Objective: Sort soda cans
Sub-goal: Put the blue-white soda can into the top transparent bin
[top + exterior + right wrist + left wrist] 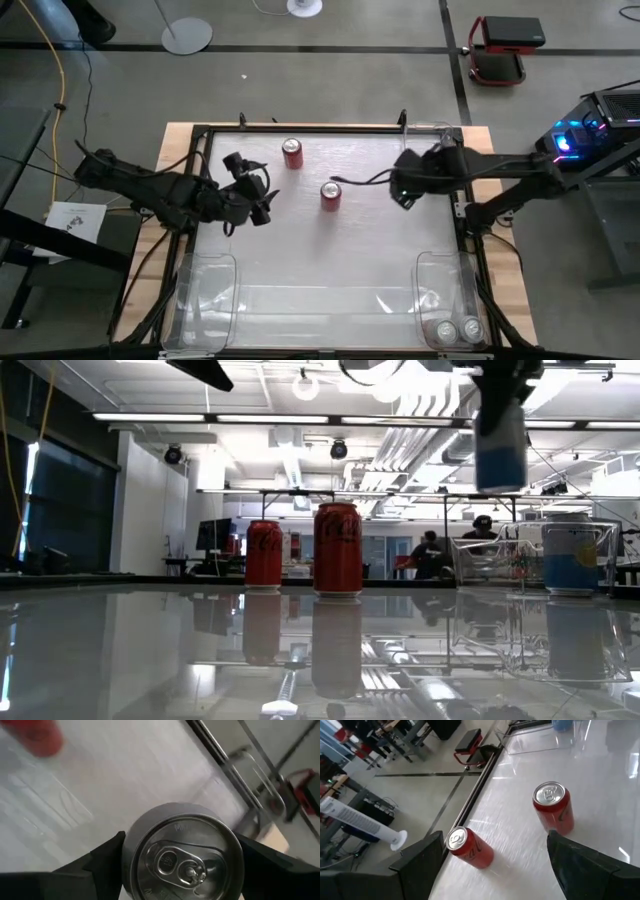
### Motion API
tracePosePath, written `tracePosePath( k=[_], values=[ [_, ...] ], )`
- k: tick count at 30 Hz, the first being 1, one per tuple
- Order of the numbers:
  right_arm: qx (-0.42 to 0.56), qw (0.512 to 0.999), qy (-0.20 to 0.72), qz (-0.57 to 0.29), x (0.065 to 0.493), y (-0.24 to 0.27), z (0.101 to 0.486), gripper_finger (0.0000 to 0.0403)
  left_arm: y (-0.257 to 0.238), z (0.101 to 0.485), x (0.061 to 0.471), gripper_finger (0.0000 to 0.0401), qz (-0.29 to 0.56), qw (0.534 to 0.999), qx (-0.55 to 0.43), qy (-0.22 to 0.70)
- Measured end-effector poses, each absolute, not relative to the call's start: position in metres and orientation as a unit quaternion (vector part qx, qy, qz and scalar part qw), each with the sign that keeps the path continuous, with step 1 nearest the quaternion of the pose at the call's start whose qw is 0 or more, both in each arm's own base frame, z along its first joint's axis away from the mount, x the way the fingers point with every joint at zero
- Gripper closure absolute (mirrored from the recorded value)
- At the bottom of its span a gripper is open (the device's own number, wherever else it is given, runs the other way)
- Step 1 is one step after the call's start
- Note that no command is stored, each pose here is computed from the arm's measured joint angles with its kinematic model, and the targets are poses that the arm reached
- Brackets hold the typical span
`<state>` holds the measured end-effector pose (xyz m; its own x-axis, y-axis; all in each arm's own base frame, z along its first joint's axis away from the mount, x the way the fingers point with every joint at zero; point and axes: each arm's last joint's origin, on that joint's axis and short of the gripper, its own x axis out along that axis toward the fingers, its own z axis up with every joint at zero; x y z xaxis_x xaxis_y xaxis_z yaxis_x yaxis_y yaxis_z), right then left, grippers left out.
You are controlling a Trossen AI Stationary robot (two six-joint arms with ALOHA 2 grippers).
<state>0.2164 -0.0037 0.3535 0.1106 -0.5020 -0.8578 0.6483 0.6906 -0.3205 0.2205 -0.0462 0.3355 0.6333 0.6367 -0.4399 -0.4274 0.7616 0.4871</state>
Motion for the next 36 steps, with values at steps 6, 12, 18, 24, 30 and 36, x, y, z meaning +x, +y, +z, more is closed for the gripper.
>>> tracePosePath(
  k=[6, 12, 18, 24, 30, 36],
  values=[
    [0.113, 0.719, 0.528, -0.438, 0.182, -0.03, 0.34, 0.0117, -0.051, 0.333, 0.213, 0.0068, 0.329, 0.875, 0.183, 0.304],
    [0.181, 0.685, 0.503, -0.495, 0.161, -0.051, 0.312, 0.0117, -0.051, 0.333, 0.21, 0.0068, 0.354, 0.865, 0.194, 0.298],
    [0.228, 0.68, 0.48, -0.504, 0.165, -0.065, 0.289, 0.0117, -0.051, 0.333, 0.21, 0.0068, 0.357, 0.864, 0.195, 0.295],
    [0.279, 0.655, 0.482, -0.51, 0.161, -0.076, 0.266, 0.0117, -0.051, 0.333, 0.21, 0.0068, 0.357, 0.864, 0.194, 0.295],
    [0.311, 0.642, 0.476, -0.514, 0.158, -0.085, 0.247, 0.0117, -0.051, 0.333, 0.21, 0.0068, 0.358, 0.865, 0.194, 0.295],
    [0.324, 0.634, 0.473, -0.52, 0.155, -0.088, 0.237, 0.0117, -0.051, 0.333, 0.21, 0.0068, 0.358, 0.865, 0.193, 0.295]
  ],
)
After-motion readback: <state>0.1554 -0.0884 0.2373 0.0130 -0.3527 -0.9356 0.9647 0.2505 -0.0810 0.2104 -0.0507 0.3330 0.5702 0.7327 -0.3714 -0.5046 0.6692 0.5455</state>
